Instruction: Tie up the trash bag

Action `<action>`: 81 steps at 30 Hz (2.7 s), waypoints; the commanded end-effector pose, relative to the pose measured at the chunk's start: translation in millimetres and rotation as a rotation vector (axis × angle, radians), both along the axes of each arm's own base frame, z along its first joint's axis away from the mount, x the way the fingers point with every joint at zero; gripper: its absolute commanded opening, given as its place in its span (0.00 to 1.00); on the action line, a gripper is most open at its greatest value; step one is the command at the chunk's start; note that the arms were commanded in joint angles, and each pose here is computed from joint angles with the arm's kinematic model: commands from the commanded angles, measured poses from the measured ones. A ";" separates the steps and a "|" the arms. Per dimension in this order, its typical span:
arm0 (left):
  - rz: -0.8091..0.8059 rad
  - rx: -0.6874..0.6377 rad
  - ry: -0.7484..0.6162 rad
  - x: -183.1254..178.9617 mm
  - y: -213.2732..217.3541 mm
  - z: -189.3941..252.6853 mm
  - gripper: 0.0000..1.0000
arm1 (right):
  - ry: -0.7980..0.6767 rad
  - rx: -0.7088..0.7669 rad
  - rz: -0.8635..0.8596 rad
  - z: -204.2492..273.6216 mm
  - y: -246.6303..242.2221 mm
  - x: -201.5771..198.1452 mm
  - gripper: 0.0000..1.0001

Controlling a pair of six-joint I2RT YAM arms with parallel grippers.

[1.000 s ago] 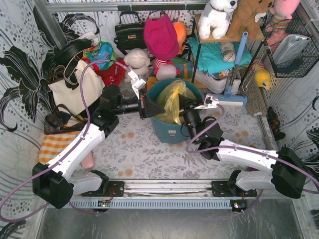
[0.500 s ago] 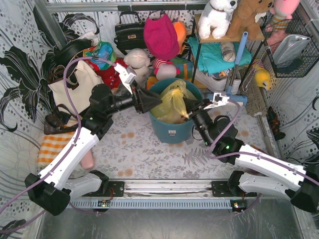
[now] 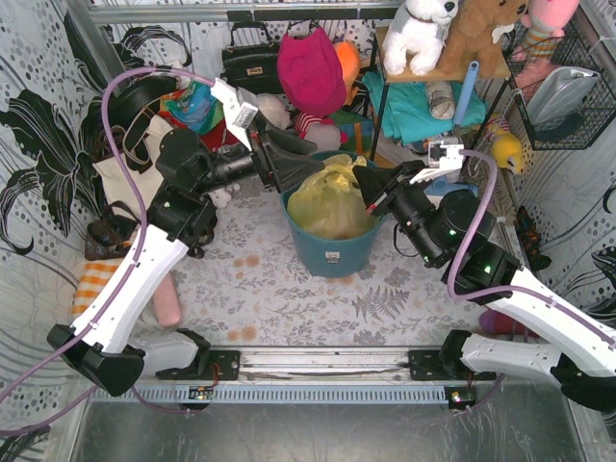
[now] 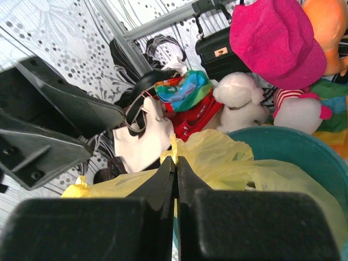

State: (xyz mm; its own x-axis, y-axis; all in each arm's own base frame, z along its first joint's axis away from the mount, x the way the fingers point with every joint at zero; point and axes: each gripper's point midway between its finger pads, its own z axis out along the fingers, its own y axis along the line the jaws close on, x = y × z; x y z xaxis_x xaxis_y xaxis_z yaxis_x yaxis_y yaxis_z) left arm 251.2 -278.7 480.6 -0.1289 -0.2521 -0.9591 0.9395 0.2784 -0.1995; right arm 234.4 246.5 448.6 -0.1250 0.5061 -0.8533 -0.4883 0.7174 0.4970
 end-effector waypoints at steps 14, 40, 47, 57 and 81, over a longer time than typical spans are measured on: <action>-0.179 0.157 -0.218 -74.9 -33.8 24.7 0.72 | -0.027 -0.099 -0.078 15.3 -17.3 5.9 0.00; -0.435 -0.014 -0.345 -90.3 -73.1 58.1 0.06 | -0.125 -0.176 -0.009 83.4 12.4 24.8 0.00; -0.560 -0.100 -0.444 -106.6 -75.8 73.5 0.05 | -0.170 -0.167 0.092 113.5 37.8 37.3 0.00; -0.421 -0.099 -0.441 -71.7 -91.5 71.2 0.04 | -0.076 -0.101 0.513 106.7 84.3 90.3 0.00; 0.387 0.066 -0.514 55.1 -144.5 -11.6 0.01 | -0.013 0.055 0.701 131.5 79.8 108.9 0.00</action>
